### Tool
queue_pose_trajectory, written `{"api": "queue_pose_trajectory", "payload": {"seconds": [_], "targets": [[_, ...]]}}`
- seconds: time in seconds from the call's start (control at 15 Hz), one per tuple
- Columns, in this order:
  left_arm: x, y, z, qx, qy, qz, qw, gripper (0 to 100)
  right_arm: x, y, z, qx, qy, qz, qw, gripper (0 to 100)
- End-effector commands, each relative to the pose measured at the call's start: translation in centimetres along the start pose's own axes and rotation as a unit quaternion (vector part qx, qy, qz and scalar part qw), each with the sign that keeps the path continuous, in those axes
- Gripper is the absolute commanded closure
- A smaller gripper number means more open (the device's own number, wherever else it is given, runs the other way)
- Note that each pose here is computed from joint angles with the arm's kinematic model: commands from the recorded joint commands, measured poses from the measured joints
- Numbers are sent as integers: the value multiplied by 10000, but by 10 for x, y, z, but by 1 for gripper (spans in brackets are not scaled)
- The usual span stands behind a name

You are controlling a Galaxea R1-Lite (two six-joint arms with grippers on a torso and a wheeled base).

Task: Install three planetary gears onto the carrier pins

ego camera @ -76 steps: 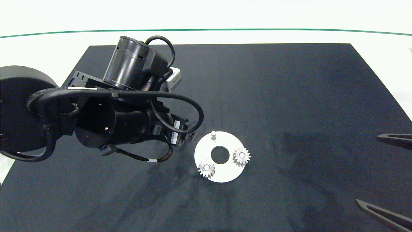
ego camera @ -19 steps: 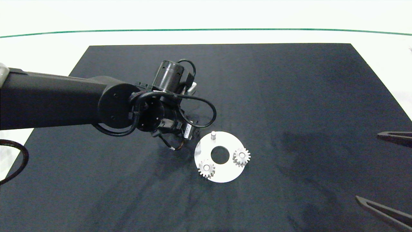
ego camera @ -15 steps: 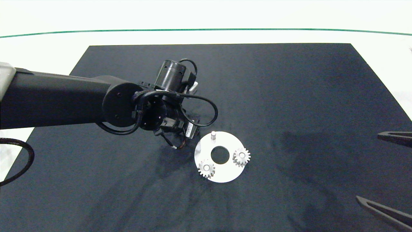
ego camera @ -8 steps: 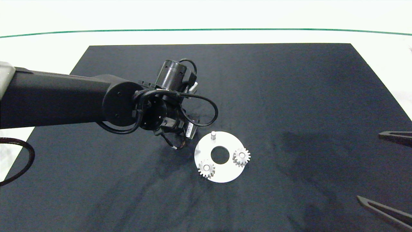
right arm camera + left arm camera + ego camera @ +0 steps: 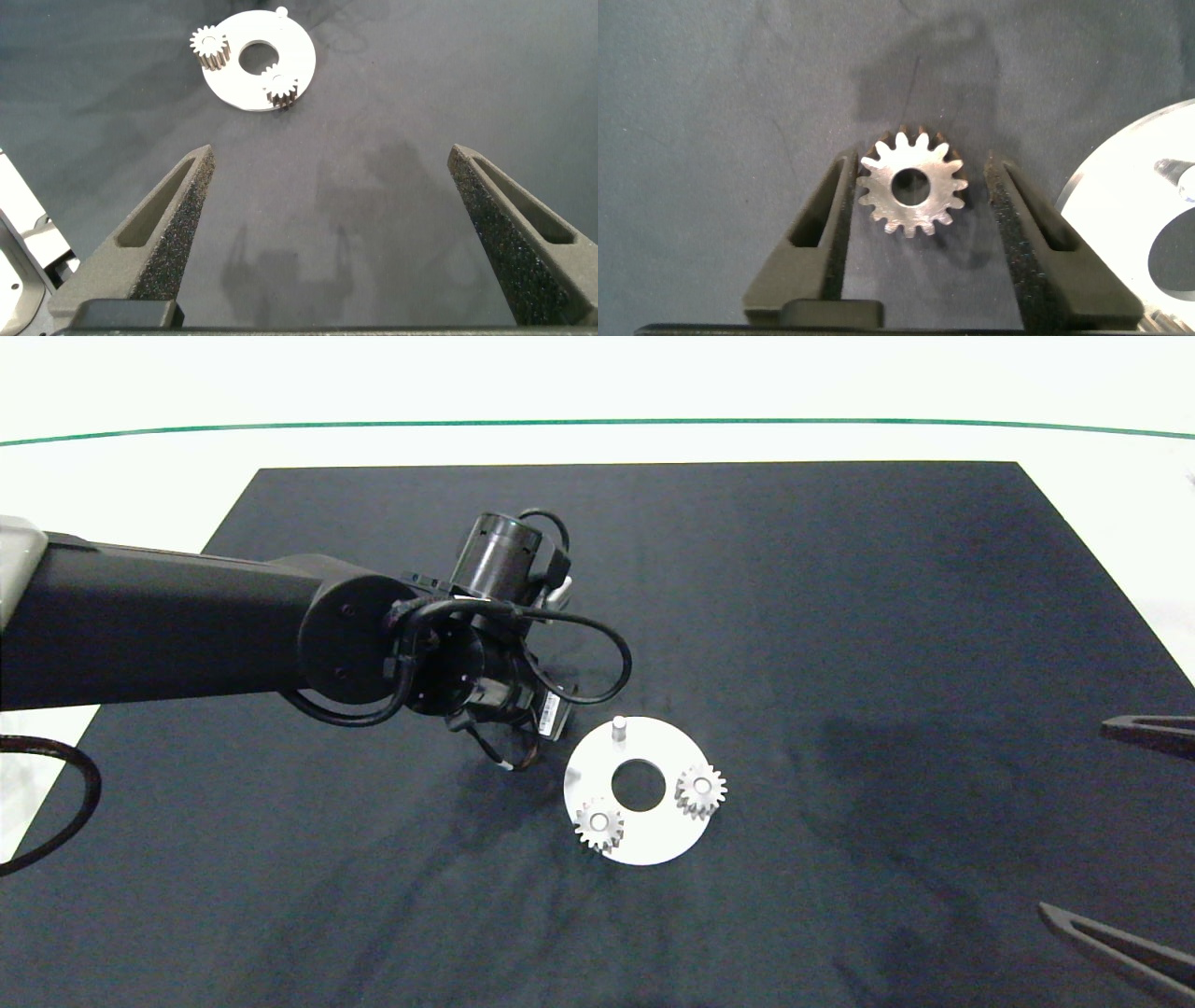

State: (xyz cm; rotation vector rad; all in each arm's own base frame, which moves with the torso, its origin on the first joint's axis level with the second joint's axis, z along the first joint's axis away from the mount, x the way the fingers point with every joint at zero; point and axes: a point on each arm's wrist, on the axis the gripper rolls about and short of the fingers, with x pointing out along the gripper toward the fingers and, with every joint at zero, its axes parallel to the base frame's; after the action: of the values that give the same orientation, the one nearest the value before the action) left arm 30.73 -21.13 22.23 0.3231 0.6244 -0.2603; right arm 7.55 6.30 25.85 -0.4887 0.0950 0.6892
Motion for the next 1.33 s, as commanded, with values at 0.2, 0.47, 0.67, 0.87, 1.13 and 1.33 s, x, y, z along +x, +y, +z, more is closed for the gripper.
{"api": "queue_pose_trajectory", "payload": {"seconds": [0.2, 0.47, 0.67, 0.87, 1.13, 1.33], "targets": [[1, 0, -1, 4, 26, 12, 10000, 58, -2, 0, 0, -17, -35, -15, 10000, 0], [-5, 3, 3, -20, -88, 17, 10000, 65, -3, -1, 1, -8, -56, -24, 10000, 0], [-10, 5, 5, -48, -151, 23, 9999, 71, -3, -1, 1, -8, -56, -24, 10000, 0], [-23, 9, 11, -101, -317, 14, 9994, 77, -3, -1, 1, -8, -56, -24, 10000, 0], [-49, -13, 17, 244, -177, -302, 9991, 81, -4, -1, 2, -14, -77, -34, 10000, 0], [-59, -44, 19, 521, -297, -650, 9961, 81, -9, -2, 4, -20, -198, -63, 9998, 0]]}}
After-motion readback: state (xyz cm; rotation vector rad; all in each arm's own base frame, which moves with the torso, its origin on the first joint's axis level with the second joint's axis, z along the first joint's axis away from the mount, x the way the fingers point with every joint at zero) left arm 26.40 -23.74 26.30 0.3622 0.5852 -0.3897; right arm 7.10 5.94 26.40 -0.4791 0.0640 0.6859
